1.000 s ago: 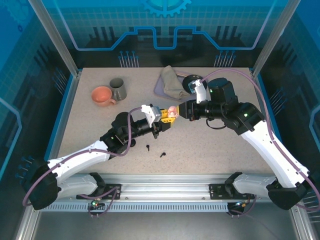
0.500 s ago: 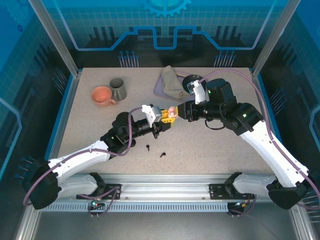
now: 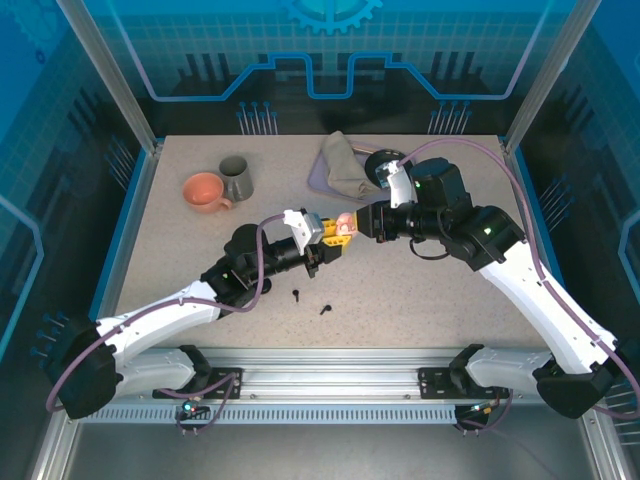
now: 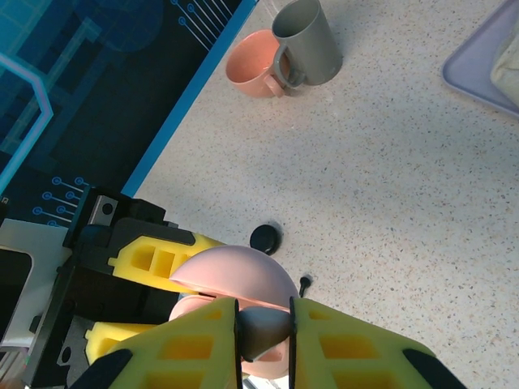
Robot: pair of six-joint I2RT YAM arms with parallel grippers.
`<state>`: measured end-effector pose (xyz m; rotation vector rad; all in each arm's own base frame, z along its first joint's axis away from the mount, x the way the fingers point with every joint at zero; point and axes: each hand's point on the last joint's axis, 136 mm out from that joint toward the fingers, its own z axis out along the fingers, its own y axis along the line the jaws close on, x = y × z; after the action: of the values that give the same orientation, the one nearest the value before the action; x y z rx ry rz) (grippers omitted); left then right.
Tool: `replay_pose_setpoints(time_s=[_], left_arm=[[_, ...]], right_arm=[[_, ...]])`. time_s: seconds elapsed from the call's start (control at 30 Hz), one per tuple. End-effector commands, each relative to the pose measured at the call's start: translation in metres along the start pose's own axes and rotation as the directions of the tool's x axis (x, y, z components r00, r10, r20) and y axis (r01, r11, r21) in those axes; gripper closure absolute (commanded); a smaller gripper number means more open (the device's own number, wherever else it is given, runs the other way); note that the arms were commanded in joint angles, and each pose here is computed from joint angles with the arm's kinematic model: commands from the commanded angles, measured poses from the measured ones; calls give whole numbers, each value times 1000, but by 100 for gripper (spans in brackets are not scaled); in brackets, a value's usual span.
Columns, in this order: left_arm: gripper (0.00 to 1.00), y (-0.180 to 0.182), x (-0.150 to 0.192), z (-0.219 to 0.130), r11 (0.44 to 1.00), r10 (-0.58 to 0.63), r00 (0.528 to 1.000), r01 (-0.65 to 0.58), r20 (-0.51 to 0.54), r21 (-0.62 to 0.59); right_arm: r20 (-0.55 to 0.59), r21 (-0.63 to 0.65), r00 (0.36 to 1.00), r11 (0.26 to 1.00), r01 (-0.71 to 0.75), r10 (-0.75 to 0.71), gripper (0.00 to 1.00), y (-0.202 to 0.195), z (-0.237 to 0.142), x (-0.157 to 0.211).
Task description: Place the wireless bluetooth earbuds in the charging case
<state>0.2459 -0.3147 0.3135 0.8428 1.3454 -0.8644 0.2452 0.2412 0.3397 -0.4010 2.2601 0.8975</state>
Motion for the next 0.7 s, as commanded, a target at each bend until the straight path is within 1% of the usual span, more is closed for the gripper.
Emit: replay_pose_setpoints(time_s=[0.0,0.2,0.4,0.53,0.67], left_arm=[[100,-4,-25,1,999,36,997,-37,71,18],[100,-4,-26,2,999,36,997,-38,73,16],[100,-4,-26,2,999,38,997,-39,72,17],[100,-4,-26,2,999,39,996,-40,75,17],[100,-4,-26,2,999,40,996,-42,75,18]], right_arm=[[-62,-34,998,999,-19,17,80,6,5,15],[-104,-48,994,998,-27,22,80,9,8,23],[-121,-33,992,999,-33,29,80,7,7,24],[-141,-42,990,998,-37,30,77,9,12,25],[-130,-41,991,999,-29,23,74,10,9,23]])
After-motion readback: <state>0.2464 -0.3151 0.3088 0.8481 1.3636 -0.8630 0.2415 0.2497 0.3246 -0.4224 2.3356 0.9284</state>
